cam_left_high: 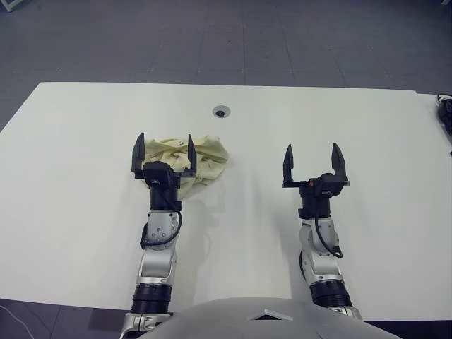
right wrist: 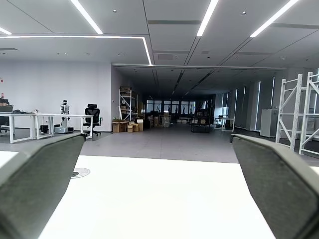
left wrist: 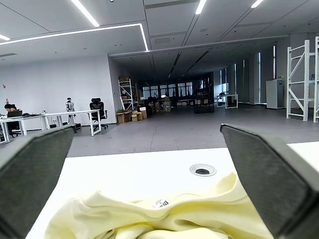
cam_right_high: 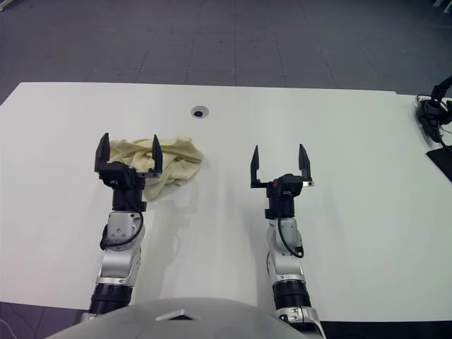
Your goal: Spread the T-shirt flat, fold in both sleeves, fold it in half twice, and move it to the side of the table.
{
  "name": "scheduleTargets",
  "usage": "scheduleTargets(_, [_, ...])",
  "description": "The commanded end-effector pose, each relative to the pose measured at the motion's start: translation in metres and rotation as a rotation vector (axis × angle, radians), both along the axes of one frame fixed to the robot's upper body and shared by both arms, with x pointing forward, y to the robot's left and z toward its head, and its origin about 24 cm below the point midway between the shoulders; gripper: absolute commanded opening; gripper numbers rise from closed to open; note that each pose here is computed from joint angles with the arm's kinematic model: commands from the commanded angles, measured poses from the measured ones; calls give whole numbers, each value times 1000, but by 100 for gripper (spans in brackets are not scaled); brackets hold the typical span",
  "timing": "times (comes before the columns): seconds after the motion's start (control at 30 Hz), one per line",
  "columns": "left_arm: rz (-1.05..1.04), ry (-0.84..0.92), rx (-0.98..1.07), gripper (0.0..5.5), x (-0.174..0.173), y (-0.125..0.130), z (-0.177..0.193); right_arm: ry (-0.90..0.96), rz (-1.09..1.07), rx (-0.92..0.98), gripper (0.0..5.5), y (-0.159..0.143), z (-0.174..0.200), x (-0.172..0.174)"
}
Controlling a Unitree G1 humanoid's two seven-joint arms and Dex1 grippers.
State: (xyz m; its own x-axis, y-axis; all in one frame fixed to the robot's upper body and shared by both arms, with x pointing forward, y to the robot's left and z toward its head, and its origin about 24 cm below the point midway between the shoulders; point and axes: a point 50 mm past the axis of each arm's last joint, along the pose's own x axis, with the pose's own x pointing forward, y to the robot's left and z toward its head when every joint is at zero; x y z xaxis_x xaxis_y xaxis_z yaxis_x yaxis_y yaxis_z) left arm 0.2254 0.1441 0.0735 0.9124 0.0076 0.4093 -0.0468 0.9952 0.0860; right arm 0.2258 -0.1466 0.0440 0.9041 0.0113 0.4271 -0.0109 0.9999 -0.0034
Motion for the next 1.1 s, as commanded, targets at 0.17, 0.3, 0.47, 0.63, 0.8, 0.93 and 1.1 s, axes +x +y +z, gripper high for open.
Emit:
scheduleTargets(0.17, [-6, -4, -19, 539, 0, -1, 0, 3, -1, 9, 540, 0, 0, 1])
scheduleTargets(0.3, [-8, -3, -20, 539, 1, -2, 0, 5, 1, 9, 540, 0, 0, 2])
scheduleTargets(0.47, [-11, -1, -21, 539, 2, -2, 0, 8, 1, 7, 540, 0, -1, 3])
scheduleTargets(0.63, [-11, -2, -20, 539, 2, -2, 0, 6, 1, 7, 540, 1, -1, 3])
scheduleTargets(0.8, [-9, -2, -20, 539, 1, -2, 0, 4, 2, 8, 540, 1, 0, 2])
scheduleTargets(0.93, [-8, -2, -20, 539, 1, -1, 0, 3, 3, 7, 540, 2, 0, 2])
scheduleTargets(1.1, [-10, -2, -20, 539, 1, -1, 0, 3, 3, 6, 540, 1, 0, 2])
